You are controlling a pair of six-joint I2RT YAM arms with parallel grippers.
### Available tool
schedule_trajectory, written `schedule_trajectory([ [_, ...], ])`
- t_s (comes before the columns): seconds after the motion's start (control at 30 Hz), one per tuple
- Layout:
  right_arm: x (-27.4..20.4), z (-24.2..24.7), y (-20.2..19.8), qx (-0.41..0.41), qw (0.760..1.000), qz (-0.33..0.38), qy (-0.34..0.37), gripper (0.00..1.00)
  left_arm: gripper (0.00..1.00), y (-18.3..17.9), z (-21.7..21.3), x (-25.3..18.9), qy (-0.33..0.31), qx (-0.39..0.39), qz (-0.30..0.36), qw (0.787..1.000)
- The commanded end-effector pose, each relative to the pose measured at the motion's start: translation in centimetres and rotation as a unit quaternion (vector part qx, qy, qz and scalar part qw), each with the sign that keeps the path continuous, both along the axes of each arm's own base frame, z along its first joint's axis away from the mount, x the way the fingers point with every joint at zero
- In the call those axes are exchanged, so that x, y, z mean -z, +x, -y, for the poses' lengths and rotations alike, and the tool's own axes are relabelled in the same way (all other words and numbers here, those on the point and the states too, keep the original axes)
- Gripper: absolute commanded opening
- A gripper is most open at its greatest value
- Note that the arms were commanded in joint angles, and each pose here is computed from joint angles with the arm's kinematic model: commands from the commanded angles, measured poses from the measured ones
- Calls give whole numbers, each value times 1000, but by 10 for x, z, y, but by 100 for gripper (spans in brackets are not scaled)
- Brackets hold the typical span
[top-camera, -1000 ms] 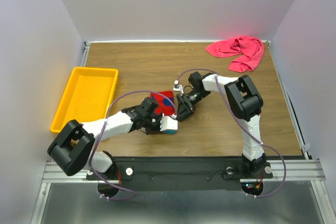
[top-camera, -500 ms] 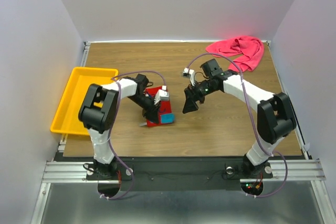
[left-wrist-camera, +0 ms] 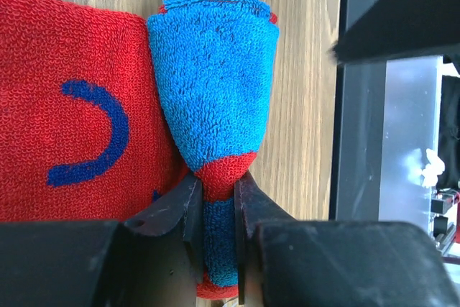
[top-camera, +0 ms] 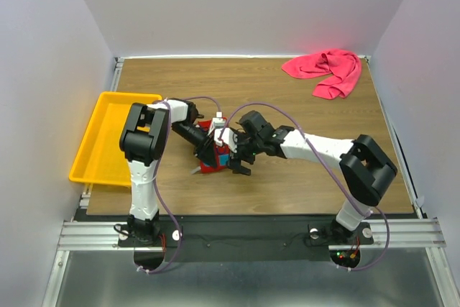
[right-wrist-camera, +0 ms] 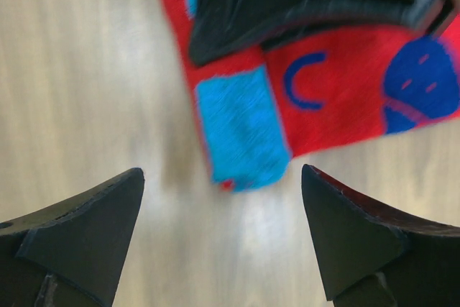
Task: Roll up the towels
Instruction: Roll the towel
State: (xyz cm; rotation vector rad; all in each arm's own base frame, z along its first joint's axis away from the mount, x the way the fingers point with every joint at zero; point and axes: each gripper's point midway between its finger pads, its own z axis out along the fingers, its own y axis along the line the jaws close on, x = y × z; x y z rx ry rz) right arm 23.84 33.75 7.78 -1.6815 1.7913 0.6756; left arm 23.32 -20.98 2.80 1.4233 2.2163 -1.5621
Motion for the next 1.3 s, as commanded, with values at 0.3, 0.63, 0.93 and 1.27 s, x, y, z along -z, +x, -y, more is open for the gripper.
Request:
schedule_trajectory([
  [0.3, 30, -45, 10, -76, 989, 127, 0, 60, 12, 9, -22, 35, 56, 38, 31, 997],
  [0.63, 56, -32, -30, -54, 998, -32, -13, 0, 57, 53, -24, -17, 31, -25, 123, 992],
  [0.93, 56, 7, -49, 61, 965, -253, -14, 1, 97, 91, -70, -92, 28, -137, 286, 948],
  [1.27, 43, 21, -49, 103, 899, -425, 8, 1, 99, 39, -64, -115, 35, -150, 506, 849],
])
